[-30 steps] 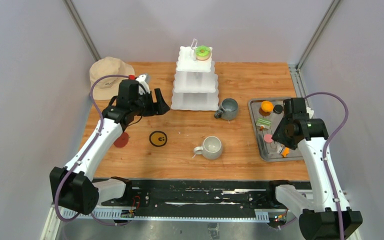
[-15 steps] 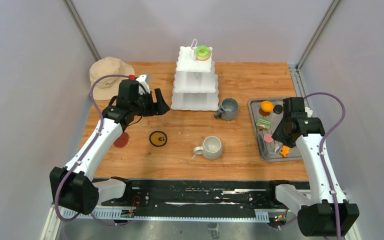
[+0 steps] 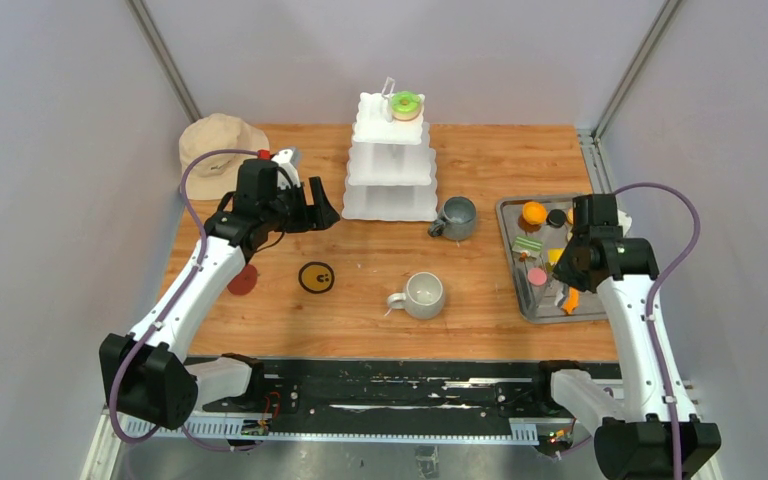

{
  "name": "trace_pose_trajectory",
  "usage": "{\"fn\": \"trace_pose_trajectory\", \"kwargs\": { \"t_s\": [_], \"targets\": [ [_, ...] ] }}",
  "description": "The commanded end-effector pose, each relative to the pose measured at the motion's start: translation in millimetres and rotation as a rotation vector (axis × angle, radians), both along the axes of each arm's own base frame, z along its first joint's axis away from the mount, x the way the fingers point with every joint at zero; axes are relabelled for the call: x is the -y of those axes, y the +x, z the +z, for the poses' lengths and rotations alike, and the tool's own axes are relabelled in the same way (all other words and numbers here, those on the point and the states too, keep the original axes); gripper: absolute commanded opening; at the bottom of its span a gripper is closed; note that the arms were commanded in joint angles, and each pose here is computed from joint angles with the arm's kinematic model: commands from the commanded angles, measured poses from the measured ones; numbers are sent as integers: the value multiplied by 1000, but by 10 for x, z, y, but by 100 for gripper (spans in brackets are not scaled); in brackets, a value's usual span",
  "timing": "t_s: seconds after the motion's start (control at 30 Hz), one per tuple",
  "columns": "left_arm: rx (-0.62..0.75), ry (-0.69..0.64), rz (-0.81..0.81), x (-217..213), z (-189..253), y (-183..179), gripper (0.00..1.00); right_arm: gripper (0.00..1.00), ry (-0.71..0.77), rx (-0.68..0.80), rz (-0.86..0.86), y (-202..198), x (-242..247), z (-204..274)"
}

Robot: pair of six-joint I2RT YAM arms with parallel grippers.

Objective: Serve the afternoon tea

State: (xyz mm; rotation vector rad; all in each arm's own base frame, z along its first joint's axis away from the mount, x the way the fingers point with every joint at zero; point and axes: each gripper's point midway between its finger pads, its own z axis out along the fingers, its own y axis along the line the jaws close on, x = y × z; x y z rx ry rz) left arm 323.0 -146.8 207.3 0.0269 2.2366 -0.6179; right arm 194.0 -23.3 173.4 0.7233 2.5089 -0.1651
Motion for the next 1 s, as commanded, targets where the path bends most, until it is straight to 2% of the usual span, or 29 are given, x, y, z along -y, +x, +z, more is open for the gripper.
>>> {"fn": "trace_pose_trajectory", "kwargs": {
  "t_s": [0.0, 0.17, 0.37, 0.5, 0.7, 0.8, 0.97],
  "targets": [
    [49, -3, -21, 39, 154, 32, 80, 1, -18, 62, 14, 27, 46, 280],
    [50, 11, -11, 11, 167, 29, 80, 1, -7, 123, 102, 114, -28, 560],
    [44, 51, 38, -94, 191, 45, 80, 1, 49, 305, 352, 340, -371, 1225],
    [31, 83, 102, -206, 192, 71, 80, 1, 110, 452, 571, 472, -824, 1645],
    [27, 98, 154, -294, 193, 52, 80, 1, 138, 630, 934, 443, -1630, 2147],
    [32, 103, 166, -325, 210, 30, 80, 1, 144, 665, 1087, 387, -1998, 2271],
    [37, 112, 181, -369, 231, -17, 80, 1, 130, 662, 1215, 430, -2385, 2300]
  ]
}}
